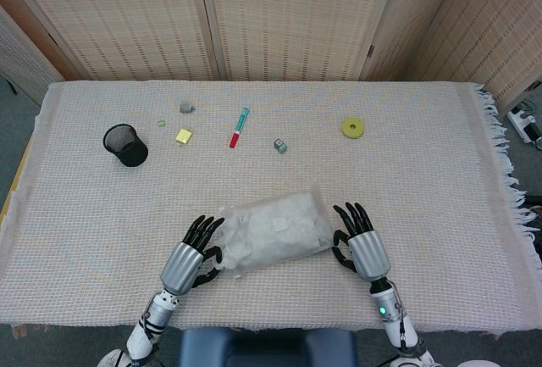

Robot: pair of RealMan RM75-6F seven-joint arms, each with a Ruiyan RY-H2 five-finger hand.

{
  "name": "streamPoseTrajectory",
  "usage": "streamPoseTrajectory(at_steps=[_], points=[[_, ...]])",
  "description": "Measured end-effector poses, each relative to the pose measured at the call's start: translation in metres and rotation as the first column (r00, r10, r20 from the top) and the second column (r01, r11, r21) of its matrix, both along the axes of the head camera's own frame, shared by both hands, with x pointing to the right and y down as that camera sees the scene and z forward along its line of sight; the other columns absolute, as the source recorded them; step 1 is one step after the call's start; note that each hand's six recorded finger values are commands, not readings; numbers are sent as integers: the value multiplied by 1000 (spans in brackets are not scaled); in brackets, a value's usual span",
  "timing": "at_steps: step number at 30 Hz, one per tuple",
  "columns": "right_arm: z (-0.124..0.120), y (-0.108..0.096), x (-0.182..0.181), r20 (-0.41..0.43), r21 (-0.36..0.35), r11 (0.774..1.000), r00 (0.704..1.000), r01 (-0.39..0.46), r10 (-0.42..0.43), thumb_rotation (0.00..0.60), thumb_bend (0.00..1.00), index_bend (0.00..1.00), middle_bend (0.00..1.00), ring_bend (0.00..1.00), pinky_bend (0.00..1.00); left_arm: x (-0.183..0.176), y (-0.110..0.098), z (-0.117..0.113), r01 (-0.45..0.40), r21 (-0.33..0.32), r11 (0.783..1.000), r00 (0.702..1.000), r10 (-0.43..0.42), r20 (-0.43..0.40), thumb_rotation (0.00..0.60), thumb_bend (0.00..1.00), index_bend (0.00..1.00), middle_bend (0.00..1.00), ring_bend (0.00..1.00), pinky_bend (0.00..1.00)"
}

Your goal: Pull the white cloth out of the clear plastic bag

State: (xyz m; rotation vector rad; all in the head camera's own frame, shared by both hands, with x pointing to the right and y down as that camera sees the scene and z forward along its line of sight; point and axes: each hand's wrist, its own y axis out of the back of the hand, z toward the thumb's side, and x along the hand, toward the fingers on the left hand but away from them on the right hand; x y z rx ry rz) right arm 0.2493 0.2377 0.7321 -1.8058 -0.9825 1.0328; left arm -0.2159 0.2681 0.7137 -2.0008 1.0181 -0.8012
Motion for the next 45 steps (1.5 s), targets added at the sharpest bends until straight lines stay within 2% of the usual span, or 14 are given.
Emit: streamPoseTrajectory(at_steps=[9,16,22,26,30,35,37,39,40,42,44,45], points=[[4,-4,5,-14,-14,1000,1000,-10,10,600,522,654,129,0,0,-4,-2,0,7,3,1000,1000,-7,7,600,434,677,104,0,31],[-9,-14,22,-29,32,999,999,-24,25,600,541,666,138,0,0,-21,-11,-5,18,37,999,1000,-18,24,600,444,671,105,0,31],[-25,-36,58,-100,88,994,993,-58,67,600,542,667,141,0,0,-54,-28,-13,17,97,995,996,-25,81,600,457,662,104,0,32],[-37,-53,89,-159,127,987,980,-97,117,600,540,670,142,0,0,-92,-46,-18,49,136,989,988,-69,141,600,460,662,104,0,31],[-44,-64,118,-221,146,980,961,-136,167,600,541,671,143,0,0,-118,-48,-21,94,129,987,981,-114,158,600,457,660,104,0,31],[-49,-65,145,-261,143,974,942,-177,209,600,541,665,145,0,0,-136,-44,-19,126,103,987,973,-143,180,600,446,617,96,0,32],[-52,-65,150,-262,141,973,940,-185,217,600,527,601,130,0,0,-139,-43,-17,130,88,988,972,-144,186,600,408,526,76,0,31],[-54,-64,154,-257,134,972,941,-191,220,600,488,475,95,0,0,-139,-42,-16,134,73,988,973,-145,180,600,321,342,44,0,31],[-56,-63,155,-252,131,972,942,-193,221,600,454,384,67,0,0,-139,-41,-16,136,66,989,974,-145,174,600,279,265,32,0,31],[-60,-61,158,-243,118,973,945,-196,220,600,349,125,9,0,0,-137,-39,-17,145,38,989,977,-149,150,600,191,116,8,0,32],[-64,-58,160,-242,98,975,946,-198,217,600,242,5,0,0,0,-134,-37,-17,162,-7,987,981,-160,111,600,150,52,0,0,32],[-66,-57,161,-243,89,976,946,-198,214,600,195,0,0,0,0,-133,-37,-18,170,-31,985,982,-167,91,600,137,37,0,0,31]])
